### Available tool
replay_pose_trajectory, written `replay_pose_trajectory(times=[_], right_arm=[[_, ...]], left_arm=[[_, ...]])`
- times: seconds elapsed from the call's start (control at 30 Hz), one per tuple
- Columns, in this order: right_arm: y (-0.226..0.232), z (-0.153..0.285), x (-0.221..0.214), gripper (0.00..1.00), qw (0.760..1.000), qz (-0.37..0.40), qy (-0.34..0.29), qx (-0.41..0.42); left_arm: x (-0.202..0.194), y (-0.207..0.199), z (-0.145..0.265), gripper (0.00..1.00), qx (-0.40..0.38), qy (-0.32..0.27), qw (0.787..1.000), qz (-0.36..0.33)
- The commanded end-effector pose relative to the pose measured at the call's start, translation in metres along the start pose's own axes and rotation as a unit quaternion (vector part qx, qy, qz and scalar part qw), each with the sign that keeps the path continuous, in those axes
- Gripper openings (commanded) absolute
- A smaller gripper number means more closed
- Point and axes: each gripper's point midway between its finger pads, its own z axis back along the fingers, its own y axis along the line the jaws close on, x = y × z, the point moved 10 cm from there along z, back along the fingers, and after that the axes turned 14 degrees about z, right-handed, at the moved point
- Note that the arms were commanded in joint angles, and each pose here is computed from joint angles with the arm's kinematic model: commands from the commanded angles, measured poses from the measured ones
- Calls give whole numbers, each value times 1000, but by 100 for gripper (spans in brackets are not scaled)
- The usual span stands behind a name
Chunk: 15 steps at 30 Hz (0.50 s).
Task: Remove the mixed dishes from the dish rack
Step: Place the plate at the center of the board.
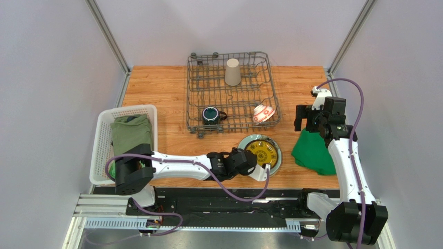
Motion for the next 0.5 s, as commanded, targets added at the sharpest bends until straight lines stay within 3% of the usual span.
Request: replay_pose_trajectory(times=[0.0, 0.13, 0.3, 0.37, 0.47], right_arm=[[-2, 9, 9, 99, 1000, 10, -27, 0], [-1, 9, 8, 99, 1000, 12, -27, 2], [-2, 9, 9, 99, 999, 14, -28, 4], [-1, 9, 8, 99, 1000, 15, -27, 5], [-1, 9, 8, 100, 999, 15, -28, 8]], left_arm=[[2, 32, 27, 47, 37, -41, 996, 77], [-9, 61, 40, 60, 55, -55, 988, 130], [-21, 93, 61, 65, 70, -86, 974, 196], [-30, 108, 67, 77, 80, -89, 967, 226], [-43, 129, 76, 79, 93, -101, 955, 264]])
